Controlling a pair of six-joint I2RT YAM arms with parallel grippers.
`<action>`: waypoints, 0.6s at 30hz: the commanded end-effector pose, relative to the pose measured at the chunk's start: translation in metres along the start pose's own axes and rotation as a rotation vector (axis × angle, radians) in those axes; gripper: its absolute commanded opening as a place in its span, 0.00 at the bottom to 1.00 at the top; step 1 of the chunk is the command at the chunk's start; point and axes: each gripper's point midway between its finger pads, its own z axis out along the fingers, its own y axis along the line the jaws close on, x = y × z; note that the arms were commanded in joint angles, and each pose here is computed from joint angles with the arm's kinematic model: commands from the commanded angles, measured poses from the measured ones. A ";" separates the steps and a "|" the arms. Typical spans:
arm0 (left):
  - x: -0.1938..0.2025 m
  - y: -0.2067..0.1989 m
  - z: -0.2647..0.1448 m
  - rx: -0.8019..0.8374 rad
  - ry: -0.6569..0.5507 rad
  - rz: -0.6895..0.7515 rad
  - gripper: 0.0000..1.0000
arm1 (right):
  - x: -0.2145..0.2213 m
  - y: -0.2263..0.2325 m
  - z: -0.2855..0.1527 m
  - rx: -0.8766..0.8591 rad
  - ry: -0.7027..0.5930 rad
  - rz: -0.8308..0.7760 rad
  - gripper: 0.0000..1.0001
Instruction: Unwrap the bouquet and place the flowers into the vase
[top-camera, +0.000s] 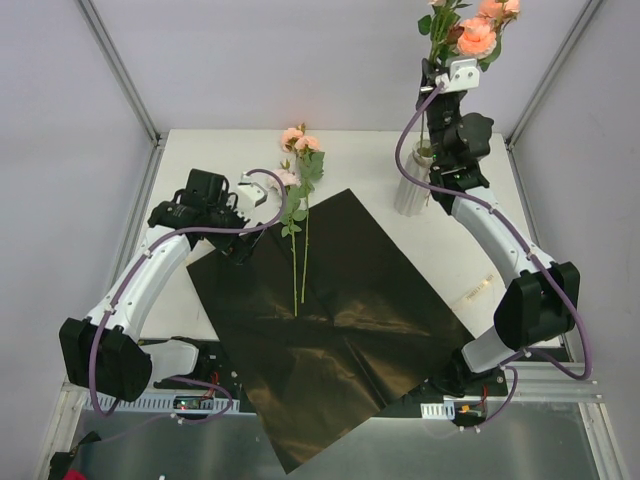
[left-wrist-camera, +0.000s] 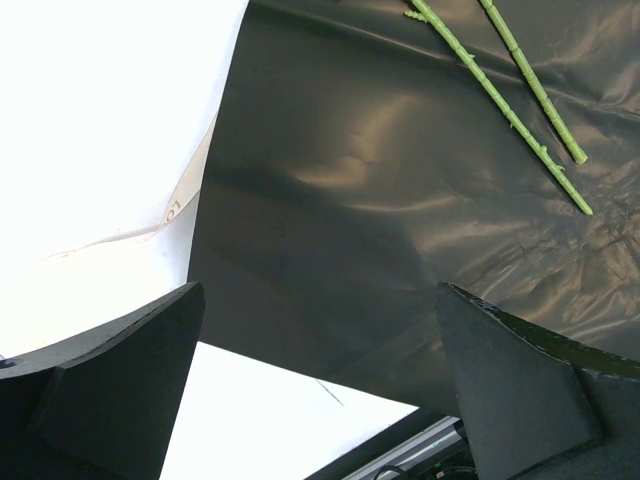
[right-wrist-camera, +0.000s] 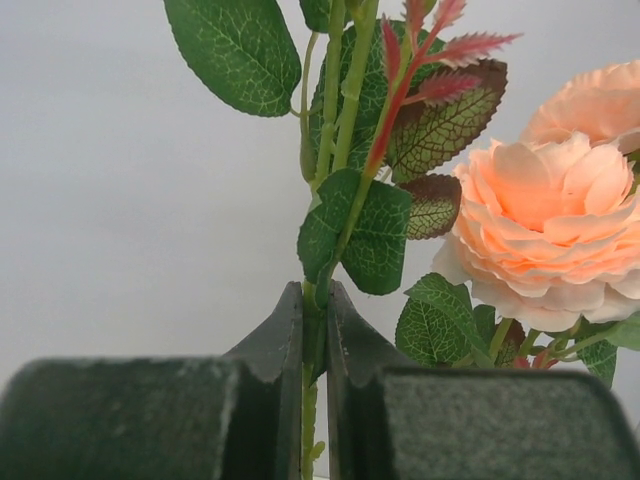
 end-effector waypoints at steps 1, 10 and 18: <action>-0.011 0.001 -0.004 0.015 -0.026 -0.002 0.99 | -0.075 -0.018 0.003 0.033 -0.189 0.057 0.01; -0.010 0.000 -0.001 0.025 -0.018 -0.007 0.99 | -0.074 -0.018 -0.001 0.014 -0.183 0.089 0.01; -0.009 0.000 0.000 0.028 -0.014 -0.006 0.99 | -0.058 -0.016 -0.002 0.002 -0.151 0.099 0.01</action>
